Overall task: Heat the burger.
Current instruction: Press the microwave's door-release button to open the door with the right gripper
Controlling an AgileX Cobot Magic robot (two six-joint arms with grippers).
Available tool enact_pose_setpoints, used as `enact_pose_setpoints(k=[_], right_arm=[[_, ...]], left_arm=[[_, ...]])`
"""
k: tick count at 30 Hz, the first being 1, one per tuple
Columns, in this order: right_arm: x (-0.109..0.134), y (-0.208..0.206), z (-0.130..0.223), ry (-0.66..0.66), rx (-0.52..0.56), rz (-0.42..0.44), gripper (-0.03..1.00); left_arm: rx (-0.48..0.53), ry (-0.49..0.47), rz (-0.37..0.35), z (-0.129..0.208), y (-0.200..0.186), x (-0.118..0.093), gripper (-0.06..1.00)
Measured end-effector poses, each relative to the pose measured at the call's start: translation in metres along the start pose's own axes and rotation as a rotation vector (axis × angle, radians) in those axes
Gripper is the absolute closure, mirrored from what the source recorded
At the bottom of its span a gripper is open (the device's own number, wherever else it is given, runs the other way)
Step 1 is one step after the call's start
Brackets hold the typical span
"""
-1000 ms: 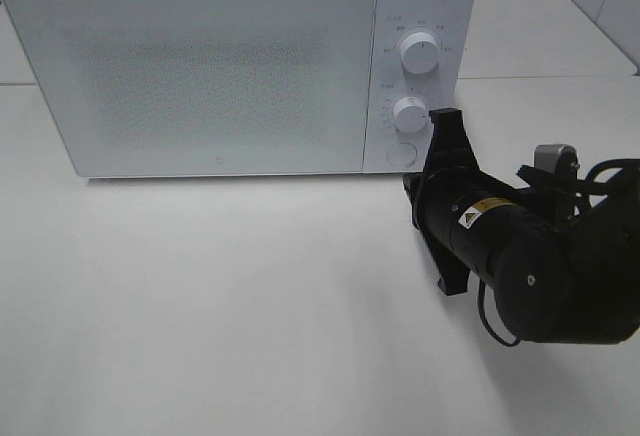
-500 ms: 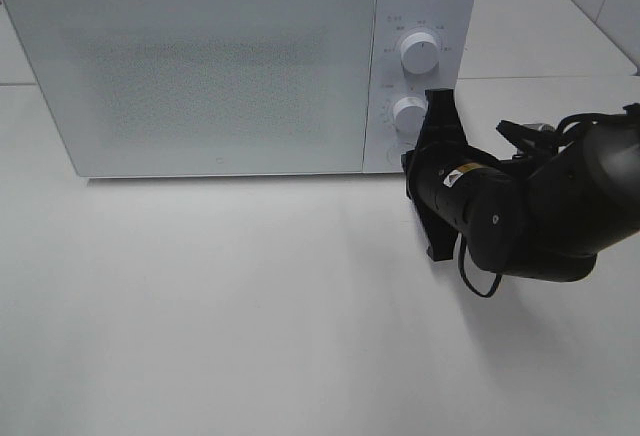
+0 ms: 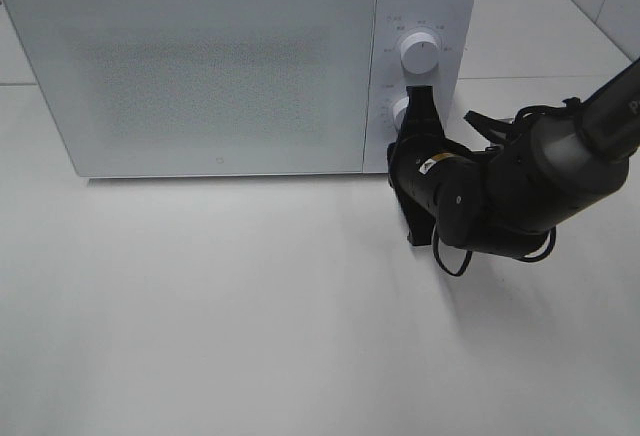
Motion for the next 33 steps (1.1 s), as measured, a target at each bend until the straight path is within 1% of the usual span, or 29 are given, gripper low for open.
enact_pose_setpoints(k=[4, 6, 10, 16, 29, 33], right_arm=[[0.000, 0.006, -0.004, 0.014, -0.019, 0.000, 0.96], [-0.005, 0.013, -0.008, 0.021, -0.035, 0.018, 0.96], [-0.007, 0.014, -0.010, 0.022, -0.041, 0.024, 0.96], [-0.004, 0.014, -0.012, 0.035, -0.058, -0.002, 0.96], [0.001, 0.017, -0.005, 0.042, -0.043, -0.015, 0.96], [0.001, 0.020, -0.004, 0.045, -0.050, -0.033, 0.96]], left_arm=[[0.000, 0.000, 0.000, 0.000, 0.000, 0.000, -0.03], [0.000, 0.000, 0.000, 0.000, 0.000, 0.000, -0.03], [0.000, 0.000, 0.000, 0.000, 0.000, 0.000, -0.03], [0.000, 0.000, 0.000, 0.000, 0.000, 0.000, -0.03], [0.000, 0.000, 0.000, 0.000, 0.000, 0.000, -0.03], [0.000, 0.000, 0.000, 0.000, 0.000, 0.000, -0.03]])
Point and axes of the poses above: a point on each arm's last joint axis where the gripper is mounted, y pointing out along that axis toward the gripper, x along the wrist's bending axis when the last joint is at zero, z = x × y, the point moved 2 cm from there along y, pointing out along that axis toward the gripper, and after that the axes turned 7 degrees about y, right-handed, at the moved point
